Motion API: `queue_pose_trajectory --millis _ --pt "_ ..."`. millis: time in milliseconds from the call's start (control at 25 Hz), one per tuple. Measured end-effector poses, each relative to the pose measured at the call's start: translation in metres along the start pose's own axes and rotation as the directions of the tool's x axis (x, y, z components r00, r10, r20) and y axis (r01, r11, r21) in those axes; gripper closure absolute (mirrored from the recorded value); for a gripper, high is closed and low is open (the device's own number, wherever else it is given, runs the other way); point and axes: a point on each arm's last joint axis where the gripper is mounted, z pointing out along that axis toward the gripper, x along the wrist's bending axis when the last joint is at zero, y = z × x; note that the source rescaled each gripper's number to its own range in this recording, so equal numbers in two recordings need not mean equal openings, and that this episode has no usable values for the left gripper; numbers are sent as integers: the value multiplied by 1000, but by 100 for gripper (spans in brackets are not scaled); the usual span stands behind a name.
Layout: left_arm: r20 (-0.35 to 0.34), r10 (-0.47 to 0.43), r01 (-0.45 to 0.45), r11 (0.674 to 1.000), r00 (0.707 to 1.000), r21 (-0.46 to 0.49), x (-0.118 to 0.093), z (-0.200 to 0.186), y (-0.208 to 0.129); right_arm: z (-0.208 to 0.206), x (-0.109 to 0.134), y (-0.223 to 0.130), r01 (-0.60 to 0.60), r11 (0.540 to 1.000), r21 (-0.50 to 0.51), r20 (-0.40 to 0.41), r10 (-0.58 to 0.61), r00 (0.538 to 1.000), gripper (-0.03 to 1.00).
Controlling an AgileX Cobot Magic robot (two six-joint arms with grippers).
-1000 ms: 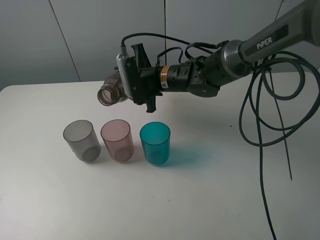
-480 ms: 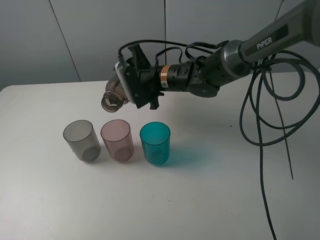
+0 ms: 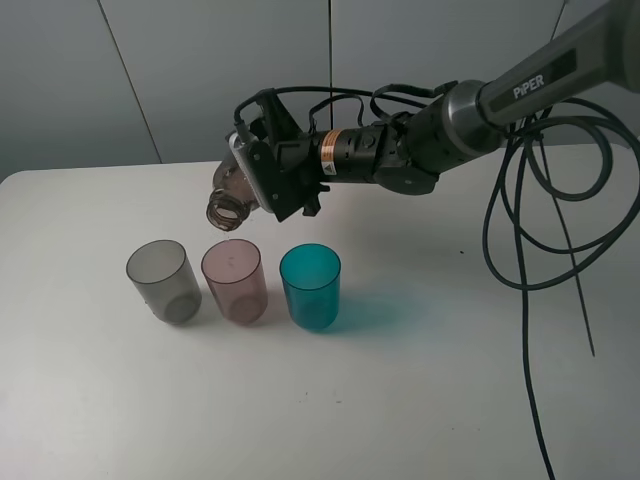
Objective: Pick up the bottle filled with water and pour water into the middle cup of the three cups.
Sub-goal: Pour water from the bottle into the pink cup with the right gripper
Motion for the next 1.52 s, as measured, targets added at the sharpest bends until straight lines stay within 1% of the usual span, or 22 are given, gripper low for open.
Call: queue_pose_trajectory --millis 440,840,1000,1200,1520 --pt "0 0 0 1000 1000 0 0 0 0 0 -1 -2 55 998 26 12 -56 998 97" --pt "0 0 0 1000 1000 0 0 0 0 0 -2 -2 121 992 28 13 -121 993 97" --pt "0 0 0 1000 1000 0 0 0 0 0 -3 -2 136 990 27 34 -137 990 97" --pt "0 0 0 1000 1000 0 0 0 0 0 -4 -2 172 984 35 40 -174 984 97" --pt "0 0 0 1000 1000 0 0 0 0 0 -8 -1 217 975 36 84 -220 972 97"
